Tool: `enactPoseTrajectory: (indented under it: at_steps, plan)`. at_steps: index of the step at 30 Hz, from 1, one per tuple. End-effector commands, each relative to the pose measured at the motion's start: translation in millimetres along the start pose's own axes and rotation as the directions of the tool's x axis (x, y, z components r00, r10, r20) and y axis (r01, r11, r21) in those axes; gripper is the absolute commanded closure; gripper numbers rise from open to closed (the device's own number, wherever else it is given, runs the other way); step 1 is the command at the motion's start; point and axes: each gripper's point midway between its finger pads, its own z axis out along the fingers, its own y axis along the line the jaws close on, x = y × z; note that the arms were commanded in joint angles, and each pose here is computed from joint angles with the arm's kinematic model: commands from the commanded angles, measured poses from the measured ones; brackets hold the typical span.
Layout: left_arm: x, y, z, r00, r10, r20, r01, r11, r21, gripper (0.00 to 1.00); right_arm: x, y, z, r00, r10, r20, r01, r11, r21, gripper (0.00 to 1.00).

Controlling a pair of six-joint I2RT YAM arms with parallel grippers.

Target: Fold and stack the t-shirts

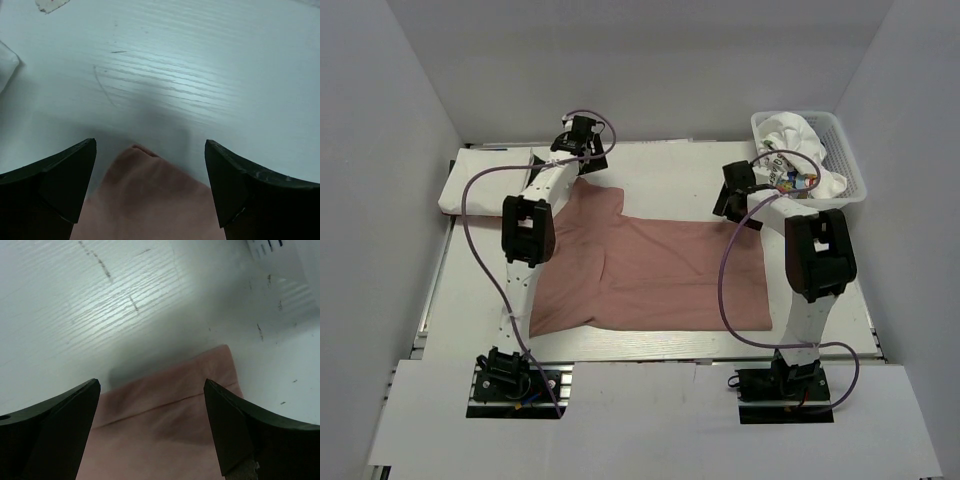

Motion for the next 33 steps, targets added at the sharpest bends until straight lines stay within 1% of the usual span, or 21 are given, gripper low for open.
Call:
enactPoseTrajectory:
  at_steps: [1,3,5,6,7,12,13,15,16,18,20,21,23,24,26,27,28,30,31,32,33]
  plan:
    - [-18.1,13.6,-2.4,0.998,0.042,0.054,-0.040,0.999,-0.034,0.02,-19.4,-11.8,1.1,0.996,0.081,0.046,-0.084,0.994,0.068,0.10]
    - [-17.0,19.3,4.3,0.997,0.053,0.060,-0.051,0.998,-0.039,0.05,-22.0,-18.7,1.9,0.995,0.089,0.052,-0.094,0.991,0.092,0.10]
    - [-10.4,15.0,10.6,0.997,0.055,0.046,-0.054,0.998,-0.017,0.18,-22.5,-25.5,5.1,0.993,0.109,0.054,-0.115,0.987,0.112,0.10]
    - [-10.8,17.1,11.8,0.998,0.058,0.039,-0.058,0.998,-0.004,0.18,-21.2,-25.8,5.9,0.993,0.107,0.051,-0.113,0.987,0.115,0.10]
    - [1.8,16.4,19.6,0.998,0.065,0.010,-0.066,0.998,0.006,0.26,-19.2,-27.2,9.3,0.993,0.111,0.044,-0.116,0.986,0.119,0.10]
    - [30.5,12.0,42.6,0.995,0.091,-0.037,-0.090,0.995,0.042,0.51,-18.2,-24.1,21.5,0.991,0.134,0.027,-0.137,0.982,0.127,0.10]
    - [37.7,14.1,45.4,0.994,0.097,-0.057,-0.095,0.995,0.035,0.67,-17.9,-21.0,24.0,0.991,0.133,0.021,-0.134,0.983,0.123,0.10]
    - [38.5,12.4,45.2,0.993,0.097,-0.060,-0.094,0.994,0.046,0.84,-15.1,-19.9,28.6,0.990,0.139,0.012,-0.140,0.983,0.123,0.10]
    - [42.3,13.7,46.2,0.993,0.100,-0.069,-0.097,0.994,0.043,1.00,-10.6,-19.2,32.2,0.990,0.139,0.003,-0.138,0.982,0.126,0.10]
    - [44.6,16.6,41.7,0.991,0.111,-0.073,-0.109,0.993,0.042,1.00,-8.5,-16.5,35.5,0.989,0.146,-0.009,-0.144,0.983,0.112,0.12]
    - [44.5,20.6,37.1,0.991,0.119,-0.063,-0.117,0.993,0.035,1.00,-3.7,-15.3,35.4,0.989,0.144,-0.027,-0.141,0.984,0.107,0.19]
    - [39.2,20.6,32.1,0.991,0.128,-0.049,-0.127,0.991,0.039,1.00,0.6,-15.2,34.2,0.988,0.147,-0.038,-0.143,0.984,0.104,0.32]
    - [21.1,21.0,16.0,0.992,0.124,0.000,-0.124,0.991,0.041,1.00,-4.9,-15.8,24.9,0.987,0.160,-0.015,-0.158,0.983,0.094,0.49]
    - [15.5,20.9,10.4,0.992,0.128,0.016,-0.129,0.991,0.045,1.00,-3.1,-21.1,20.8,0.986,0.164,-0.007,-0.163,0.981,0.106,0.67]
    - [-0.5,21.5,-6.6,0.991,0.112,0.066,-0.116,0.992,0.049,1.00,2.0,-27.1,17.4,0.987,0.163,-0.004,-0.161,0.979,0.124,0.81]
    - [-2.9,17.1,-14.1,0.989,0.122,0.081,-0.127,0.990,0.059,1.00,-3.4,-27.4,10.3,0.986,0.166,0.012,-0.167,0.979,0.116,0.95]
    - [3.4,20.6,-16.5,0.989,0.125,0.073,-0.130,0.990,0.057,1.00,1.3,-28.3,9.3,0.988,0.154,0.006,-0.154,0.981,0.117,1.00]
    - [-15.0,20.4,-39.8,0.986,0.106,0.127,-0.116,0.991,0.073,1.00,-3.9,-28.6,2.8,0.989,0.146,0.022,-0.148,0.983,0.111,1.00]
    - [-15.1,15.5,-48.8,0.985,0.107,0.137,-0.120,0.989,0.092,1.00,-7.6,-27.0,-0.5,0.990,0.139,0.033,-0.141,0.985,0.102,1.00]
    - [3.4,24.2,-49.4,0.986,0.127,0.109,-0.136,0.987,0.083,1.00,-8.8,-27.4,-1.4,0.990,0.132,0.042,-0.135,0.986,0.101,1.00]
    - [2.0,19.2,-57.2,0.983,0.121,0.141,-0.136,0.986,0.099,1.00,-11.8,-26.6,-4.0,0.992,0.111,0.055,-0.116,0.989,0.095,1.00]
